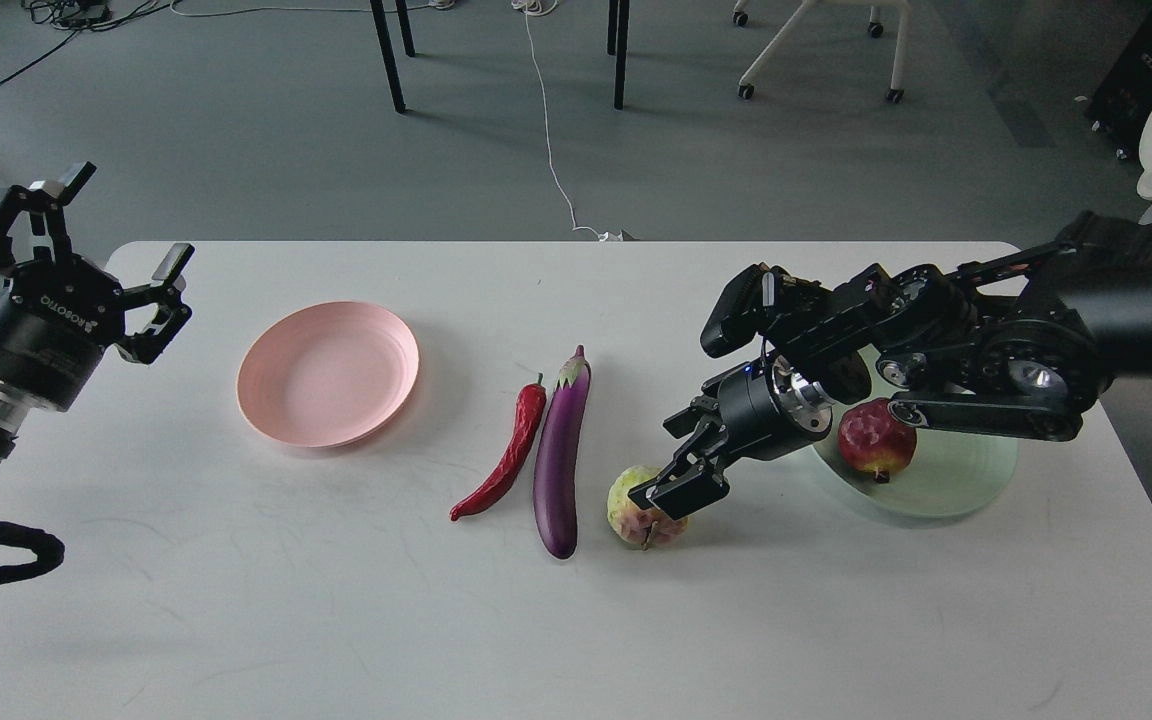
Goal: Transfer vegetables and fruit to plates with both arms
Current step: 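Grasp the yellow-green fruit with the right gripper and lift it, then carry the fruit onto the green plate beside the apple and release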
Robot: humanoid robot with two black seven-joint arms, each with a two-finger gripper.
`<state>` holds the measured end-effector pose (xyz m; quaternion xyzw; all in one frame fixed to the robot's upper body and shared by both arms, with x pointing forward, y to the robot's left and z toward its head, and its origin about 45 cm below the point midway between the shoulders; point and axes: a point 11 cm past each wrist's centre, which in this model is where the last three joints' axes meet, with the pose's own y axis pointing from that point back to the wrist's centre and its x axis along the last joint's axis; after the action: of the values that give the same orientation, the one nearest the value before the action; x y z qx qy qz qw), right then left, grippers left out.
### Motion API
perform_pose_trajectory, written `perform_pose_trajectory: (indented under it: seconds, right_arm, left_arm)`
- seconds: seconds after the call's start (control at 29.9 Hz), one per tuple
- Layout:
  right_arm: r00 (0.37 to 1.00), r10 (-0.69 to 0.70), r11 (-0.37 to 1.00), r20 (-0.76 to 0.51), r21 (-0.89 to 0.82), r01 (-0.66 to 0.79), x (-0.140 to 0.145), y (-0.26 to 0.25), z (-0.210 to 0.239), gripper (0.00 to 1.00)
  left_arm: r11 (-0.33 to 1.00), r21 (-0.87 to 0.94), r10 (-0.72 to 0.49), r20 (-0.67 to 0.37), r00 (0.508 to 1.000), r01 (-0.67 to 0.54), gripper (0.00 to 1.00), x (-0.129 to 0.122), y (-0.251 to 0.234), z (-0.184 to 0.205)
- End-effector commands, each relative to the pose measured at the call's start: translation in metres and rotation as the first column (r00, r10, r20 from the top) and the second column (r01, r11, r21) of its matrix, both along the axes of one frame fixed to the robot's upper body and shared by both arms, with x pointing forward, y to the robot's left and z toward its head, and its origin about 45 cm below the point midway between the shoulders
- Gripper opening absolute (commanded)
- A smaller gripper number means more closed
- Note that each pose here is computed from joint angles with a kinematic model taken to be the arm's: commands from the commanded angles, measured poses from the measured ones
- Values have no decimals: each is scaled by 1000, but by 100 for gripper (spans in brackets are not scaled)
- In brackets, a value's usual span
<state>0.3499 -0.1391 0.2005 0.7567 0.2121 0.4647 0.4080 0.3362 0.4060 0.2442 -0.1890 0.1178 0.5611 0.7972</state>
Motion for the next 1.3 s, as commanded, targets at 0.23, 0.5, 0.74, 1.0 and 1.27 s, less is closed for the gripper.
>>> perform_pose_trajectory:
  seconds: [0.23, 0.5, 0.74, 1.0, 1.27]
  right_arm:
    - [1000, 22, 1000, -16, -5, -22, -4, 15, -23, 98]
    - [999, 17, 999, -27, -29, -18, -7, 7, -31, 88]
    - [999, 17, 999, -29, -31, -17, -8, 6, -31, 51]
    - [999, -35, 999, 30, -18, 36, 10, -18, 7, 44]
    - [960, -179, 983, 213, -6, 185, 41, -103, 86, 45]
  left_arm:
    - [1000, 0, 1, 0, 1000, -1, 100, 0, 0, 0]
    - [1000, -1, 2, -3, 1000, -2, 100, -1, 1, -1]
    - [1000, 0, 1, -2, 1000, -1, 100, -1, 0, -1]
    - [1000, 1, 2, 1, 1000, -2, 100, 0, 1, 0]
    - [1000, 0, 0, 0, 1000, 0, 100, 0, 0, 0]
